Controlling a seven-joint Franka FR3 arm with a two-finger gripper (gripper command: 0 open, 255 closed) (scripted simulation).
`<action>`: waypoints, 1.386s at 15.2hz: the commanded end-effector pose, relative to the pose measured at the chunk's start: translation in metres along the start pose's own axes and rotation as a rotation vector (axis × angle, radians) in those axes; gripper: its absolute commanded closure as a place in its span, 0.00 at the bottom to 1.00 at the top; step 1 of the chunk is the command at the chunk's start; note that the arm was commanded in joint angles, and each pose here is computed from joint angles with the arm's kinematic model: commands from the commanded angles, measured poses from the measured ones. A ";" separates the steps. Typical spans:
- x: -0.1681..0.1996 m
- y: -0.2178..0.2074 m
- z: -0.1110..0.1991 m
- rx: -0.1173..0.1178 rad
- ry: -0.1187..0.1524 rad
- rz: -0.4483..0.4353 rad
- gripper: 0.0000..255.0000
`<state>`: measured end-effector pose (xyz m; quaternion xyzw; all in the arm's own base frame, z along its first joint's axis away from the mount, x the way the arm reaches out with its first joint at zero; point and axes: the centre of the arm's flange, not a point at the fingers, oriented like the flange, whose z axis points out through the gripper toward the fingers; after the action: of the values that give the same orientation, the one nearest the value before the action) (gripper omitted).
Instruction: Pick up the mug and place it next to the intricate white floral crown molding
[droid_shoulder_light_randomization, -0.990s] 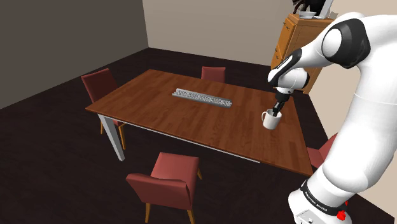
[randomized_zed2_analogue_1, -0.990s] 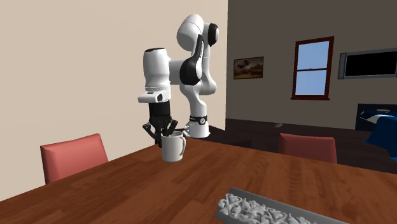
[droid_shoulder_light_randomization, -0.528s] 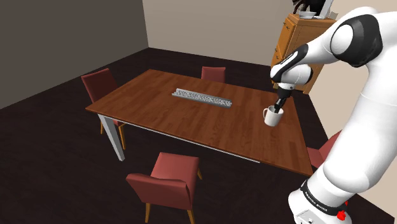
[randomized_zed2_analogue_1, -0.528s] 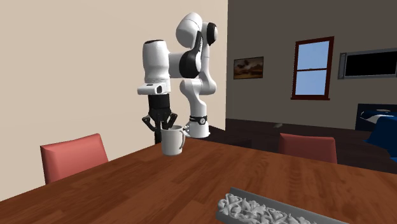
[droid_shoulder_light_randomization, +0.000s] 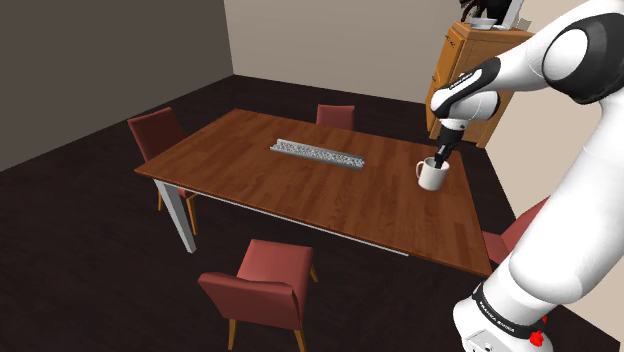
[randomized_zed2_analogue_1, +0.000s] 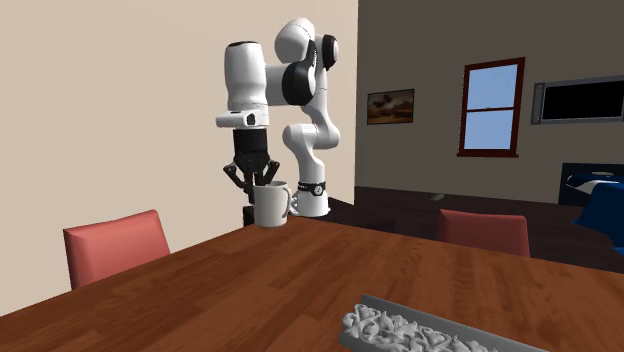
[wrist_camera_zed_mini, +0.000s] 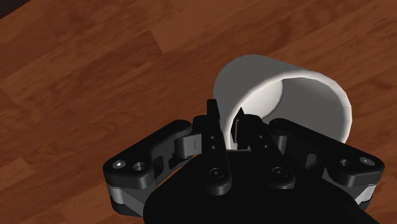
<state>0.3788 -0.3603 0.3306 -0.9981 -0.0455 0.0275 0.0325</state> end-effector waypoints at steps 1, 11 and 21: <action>-0.001 0.001 -0.010 0.000 0.000 0.000 1.00; -0.003 -0.003 -0.063 0.000 0.000 0.000 1.00; 0.015 -0.022 -0.104 0.000 0.000 0.000 1.00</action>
<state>0.3910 -0.3504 0.4339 -0.9981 -0.0457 0.0275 0.0324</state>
